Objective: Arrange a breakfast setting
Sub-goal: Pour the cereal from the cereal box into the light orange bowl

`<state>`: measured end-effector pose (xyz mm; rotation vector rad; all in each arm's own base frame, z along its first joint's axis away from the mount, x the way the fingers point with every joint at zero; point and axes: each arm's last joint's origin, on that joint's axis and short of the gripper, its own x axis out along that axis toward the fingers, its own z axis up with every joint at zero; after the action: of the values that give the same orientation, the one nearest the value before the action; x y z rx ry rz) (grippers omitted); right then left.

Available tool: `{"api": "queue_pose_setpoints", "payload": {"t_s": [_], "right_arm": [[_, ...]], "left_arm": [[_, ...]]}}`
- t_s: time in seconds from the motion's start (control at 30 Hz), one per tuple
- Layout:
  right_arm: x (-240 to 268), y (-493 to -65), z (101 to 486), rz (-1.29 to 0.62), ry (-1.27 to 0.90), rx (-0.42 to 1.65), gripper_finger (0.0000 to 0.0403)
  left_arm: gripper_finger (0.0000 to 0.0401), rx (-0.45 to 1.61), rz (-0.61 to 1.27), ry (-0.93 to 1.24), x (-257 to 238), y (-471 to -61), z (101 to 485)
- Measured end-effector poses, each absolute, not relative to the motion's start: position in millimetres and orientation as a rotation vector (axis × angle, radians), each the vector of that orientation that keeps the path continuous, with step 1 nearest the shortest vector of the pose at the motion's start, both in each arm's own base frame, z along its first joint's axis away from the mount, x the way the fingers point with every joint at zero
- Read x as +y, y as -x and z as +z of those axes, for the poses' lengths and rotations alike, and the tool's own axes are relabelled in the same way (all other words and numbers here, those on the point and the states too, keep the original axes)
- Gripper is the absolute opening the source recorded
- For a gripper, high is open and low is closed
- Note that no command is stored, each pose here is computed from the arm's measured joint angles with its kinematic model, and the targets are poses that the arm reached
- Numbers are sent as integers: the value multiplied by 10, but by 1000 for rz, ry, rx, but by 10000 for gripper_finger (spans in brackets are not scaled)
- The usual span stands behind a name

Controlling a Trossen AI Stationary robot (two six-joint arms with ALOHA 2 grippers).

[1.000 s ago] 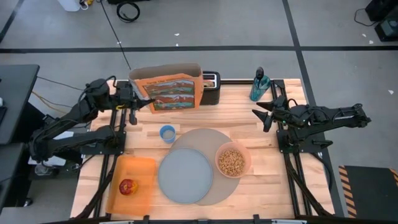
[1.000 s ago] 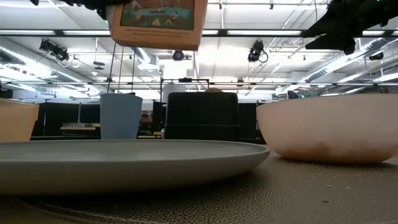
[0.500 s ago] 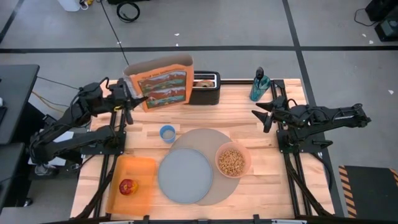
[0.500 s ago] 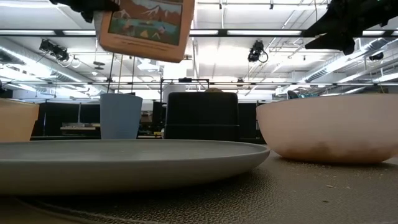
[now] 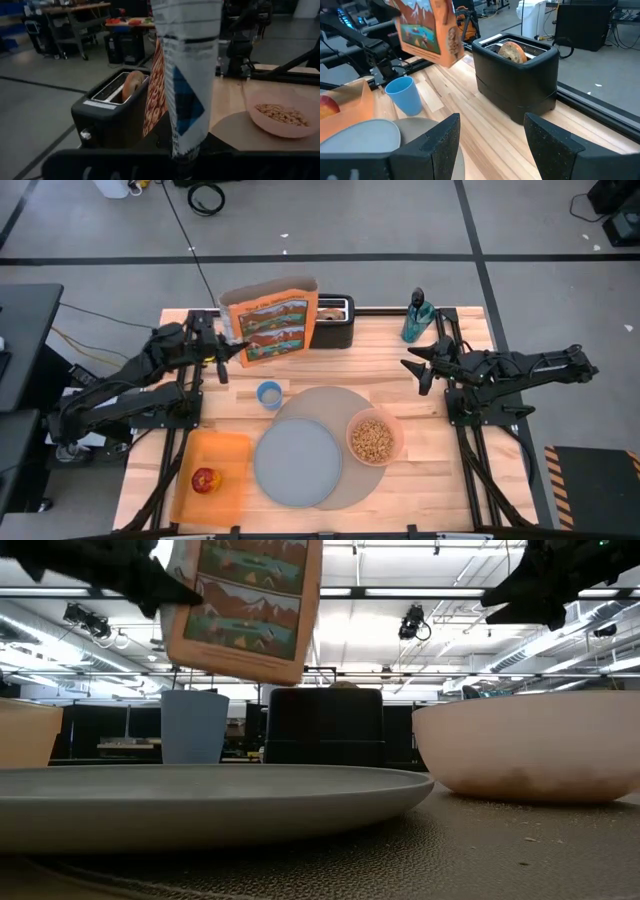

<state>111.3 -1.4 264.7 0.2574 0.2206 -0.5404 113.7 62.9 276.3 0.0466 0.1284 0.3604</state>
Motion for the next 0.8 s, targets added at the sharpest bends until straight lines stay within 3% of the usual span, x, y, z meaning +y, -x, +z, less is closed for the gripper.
{"api": "queue_pose_setpoints", "payload": {"t_s": [0.23,0.6,0.8], "right_arm": [[-12,-1115,2649,-535,-260,218,228],[-9,-1115,2641,-528,-274,226,228],[-10,-1113,2637,-530,-283,227,228]], "left_arm": [[11,18,418,-96,641,-1126,2529],[11,-109,467,-134,483,-843,2566],[11,-155,613,-148,419,-657,2581]]}}
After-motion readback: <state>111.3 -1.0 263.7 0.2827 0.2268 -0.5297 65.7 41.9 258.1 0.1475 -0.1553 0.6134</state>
